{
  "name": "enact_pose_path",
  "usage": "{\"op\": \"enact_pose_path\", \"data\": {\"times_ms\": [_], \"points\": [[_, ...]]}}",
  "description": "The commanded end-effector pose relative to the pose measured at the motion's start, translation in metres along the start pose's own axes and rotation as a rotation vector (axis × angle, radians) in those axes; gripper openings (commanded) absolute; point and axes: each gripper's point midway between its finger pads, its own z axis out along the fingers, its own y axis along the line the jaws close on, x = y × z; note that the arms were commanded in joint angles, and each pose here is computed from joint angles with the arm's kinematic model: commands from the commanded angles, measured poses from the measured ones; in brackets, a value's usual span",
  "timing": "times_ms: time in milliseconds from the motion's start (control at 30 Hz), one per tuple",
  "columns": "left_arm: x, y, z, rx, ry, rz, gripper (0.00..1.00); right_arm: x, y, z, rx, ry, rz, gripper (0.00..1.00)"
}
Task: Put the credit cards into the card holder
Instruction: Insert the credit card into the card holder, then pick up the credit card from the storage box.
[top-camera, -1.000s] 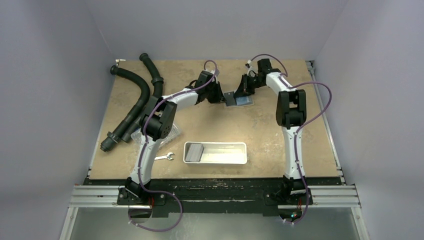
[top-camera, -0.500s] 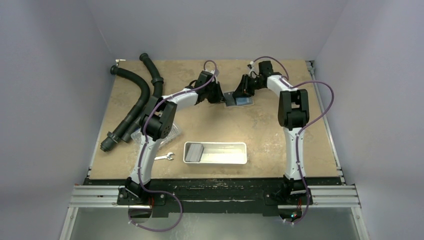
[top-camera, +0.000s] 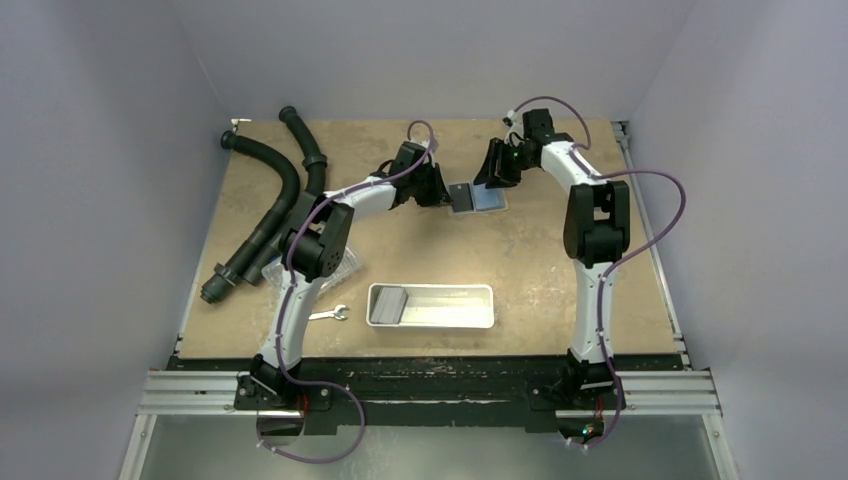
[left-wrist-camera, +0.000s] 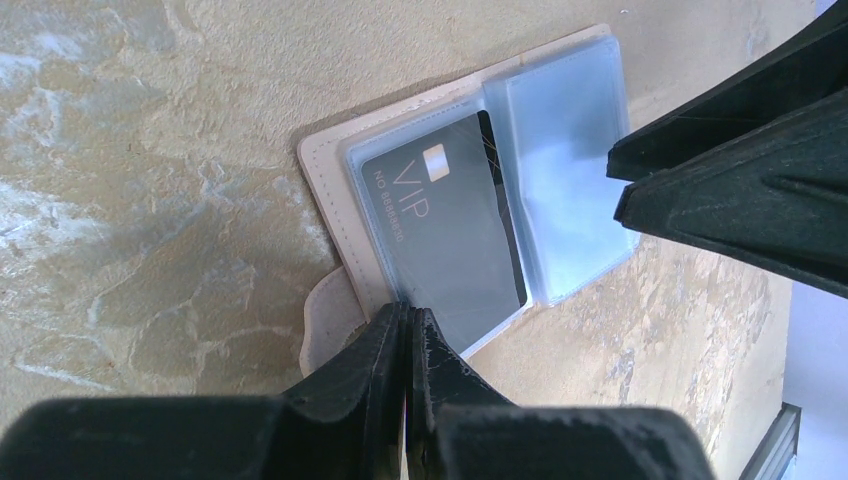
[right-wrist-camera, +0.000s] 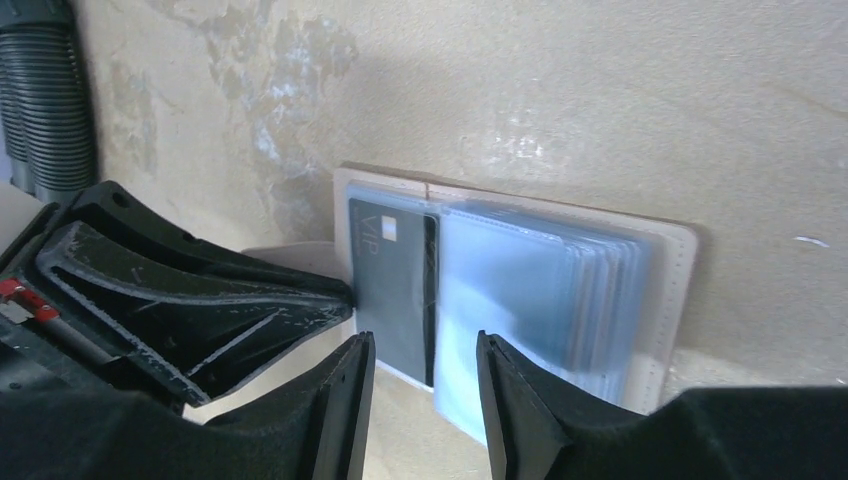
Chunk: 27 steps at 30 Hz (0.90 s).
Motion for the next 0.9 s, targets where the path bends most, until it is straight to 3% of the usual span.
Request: {"op": "enact_pose_path", "data": {"times_ms": [0, 233, 500, 700, 867], "points": [[-0.015, 0.0, -0.016, -0.035, -0.021, 0.011, 0.03, 0.007, -0.012, -0.001, 0.055, 0.016, -0.037, 0.48], [-0.003, 0.02, -0.011, -0.104, -0.002, -0.004, 0.0, 0.015, -0.005, 0.016, 0.062, 0.039, -0.085, 0.45], [0.006, 0.036, -0.01, -0.153, 0.008, -0.015, 0.0, 0.001, -0.005, -0.006, 0.269, -0.025, -0.158, 0.46], [-0.003, 0.03, -0.016, -0.141, -0.017, -0.012, 0.0, 0.0, 0.037, -0.008, 0.144, -0.038, -0.194, 0.51], [-0.007, 0.025, -0.021, -0.13, -0.027, -0.015, 0.0, 0.011, 0.04, 0.012, 0.068, 0.018, -0.169, 0.5]]}}
